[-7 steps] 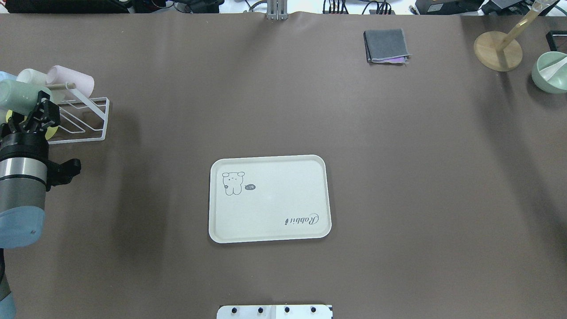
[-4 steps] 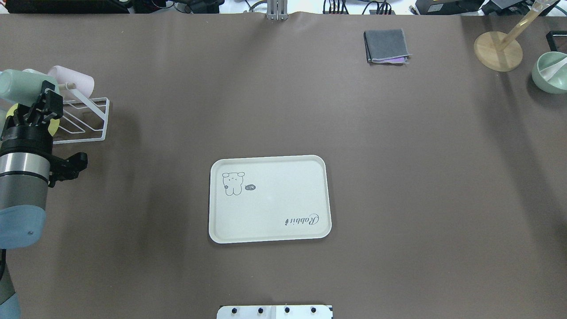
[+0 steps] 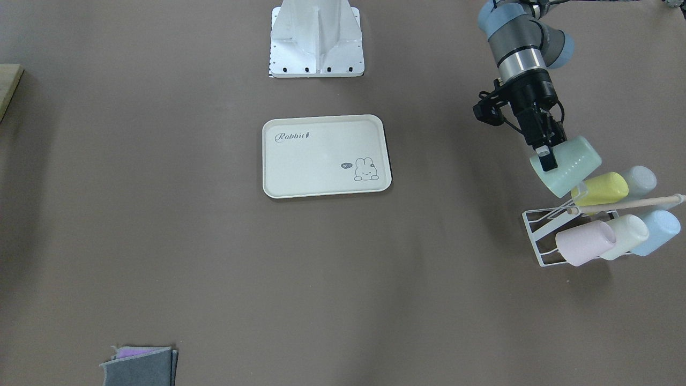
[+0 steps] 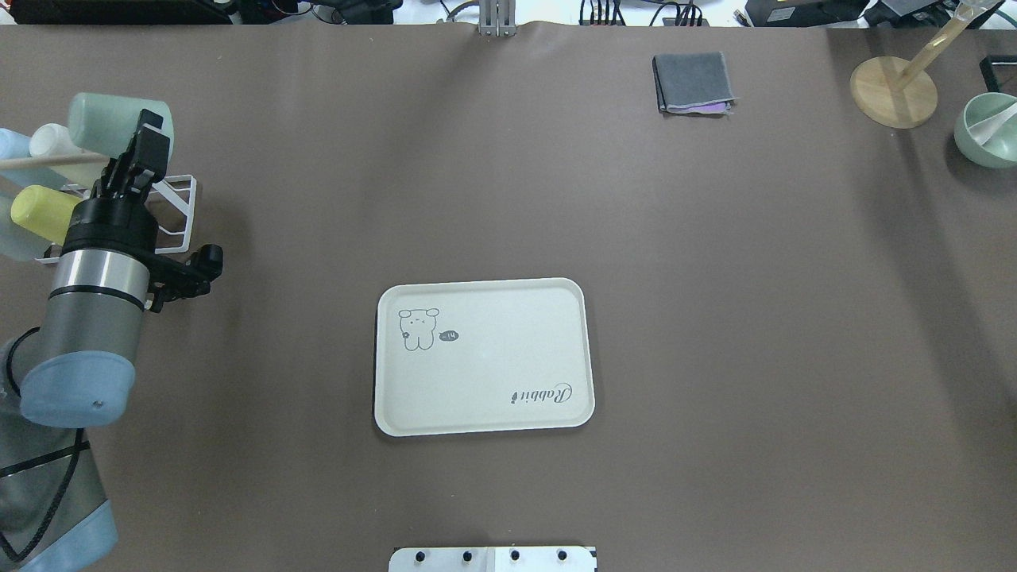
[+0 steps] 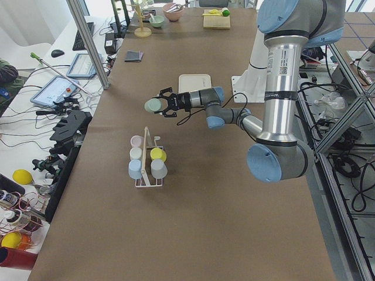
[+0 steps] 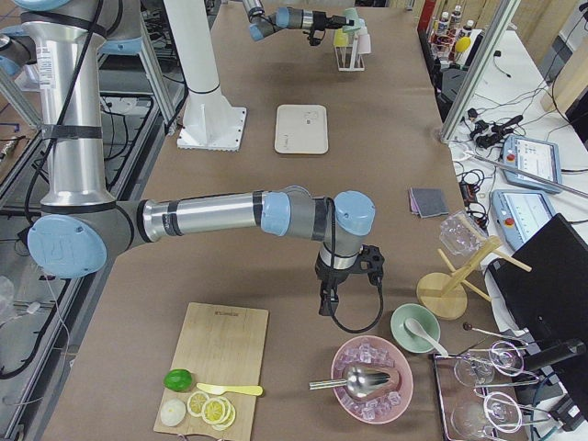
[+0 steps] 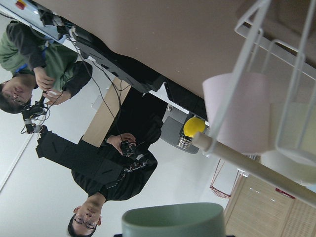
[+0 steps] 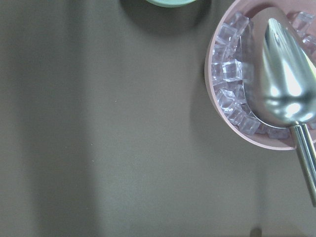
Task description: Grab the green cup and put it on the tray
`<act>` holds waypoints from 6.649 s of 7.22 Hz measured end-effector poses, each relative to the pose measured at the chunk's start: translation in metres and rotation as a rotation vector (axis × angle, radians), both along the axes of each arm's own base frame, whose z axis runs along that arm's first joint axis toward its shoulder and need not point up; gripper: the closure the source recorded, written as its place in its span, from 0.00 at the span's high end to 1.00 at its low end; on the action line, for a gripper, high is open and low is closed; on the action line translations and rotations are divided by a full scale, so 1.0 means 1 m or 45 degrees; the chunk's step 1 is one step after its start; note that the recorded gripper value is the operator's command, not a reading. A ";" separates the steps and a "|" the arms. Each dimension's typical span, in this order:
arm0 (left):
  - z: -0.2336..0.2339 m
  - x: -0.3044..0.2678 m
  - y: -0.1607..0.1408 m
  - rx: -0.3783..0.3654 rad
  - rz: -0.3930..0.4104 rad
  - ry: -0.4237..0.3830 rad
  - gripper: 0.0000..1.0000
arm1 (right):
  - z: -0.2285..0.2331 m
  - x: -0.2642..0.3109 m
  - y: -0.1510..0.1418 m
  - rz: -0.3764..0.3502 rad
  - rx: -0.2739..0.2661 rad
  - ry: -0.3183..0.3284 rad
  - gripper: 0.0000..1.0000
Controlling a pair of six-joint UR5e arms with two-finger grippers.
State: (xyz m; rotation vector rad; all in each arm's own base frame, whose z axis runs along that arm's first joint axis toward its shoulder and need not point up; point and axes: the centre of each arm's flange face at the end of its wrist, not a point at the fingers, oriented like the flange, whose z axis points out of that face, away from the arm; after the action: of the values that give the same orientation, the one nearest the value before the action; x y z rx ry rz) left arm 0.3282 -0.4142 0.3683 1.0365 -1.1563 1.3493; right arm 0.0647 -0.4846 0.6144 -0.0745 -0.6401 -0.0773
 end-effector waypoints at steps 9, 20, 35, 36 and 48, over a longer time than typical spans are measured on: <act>-0.062 -0.001 0.009 0.245 0.044 0.534 0.24 | -0.015 -0.007 -0.008 0.006 0.099 -0.103 1.00; -0.163 0.058 0.021 0.041 0.702 1.652 0.20 | -0.010 -0.005 -0.003 0.005 0.107 -0.090 1.00; -0.083 0.245 0.057 -0.839 1.009 2.567 0.26 | -0.005 -0.002 -0.001 0.001 0.103 -0.040 1.00; -0.079 0.251 0.059 -0.873 1.008 2.543 0.26 | -0.004 -0.002 0.001 0.002 0.098 -0.040 1.00; -0.041 0.253 0.062 -1.028 1.036 2.389 0.99 | 0.011 -0.003 0.018 0.005 0.055 -0.052 1.00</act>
State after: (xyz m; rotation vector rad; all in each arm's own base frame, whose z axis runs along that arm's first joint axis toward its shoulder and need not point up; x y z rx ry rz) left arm 0.5816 -0.3525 0.3270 1.4471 1.1797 0.6013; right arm 0.0620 -0.4670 0.6250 -0.0296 -0.6790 -0.0890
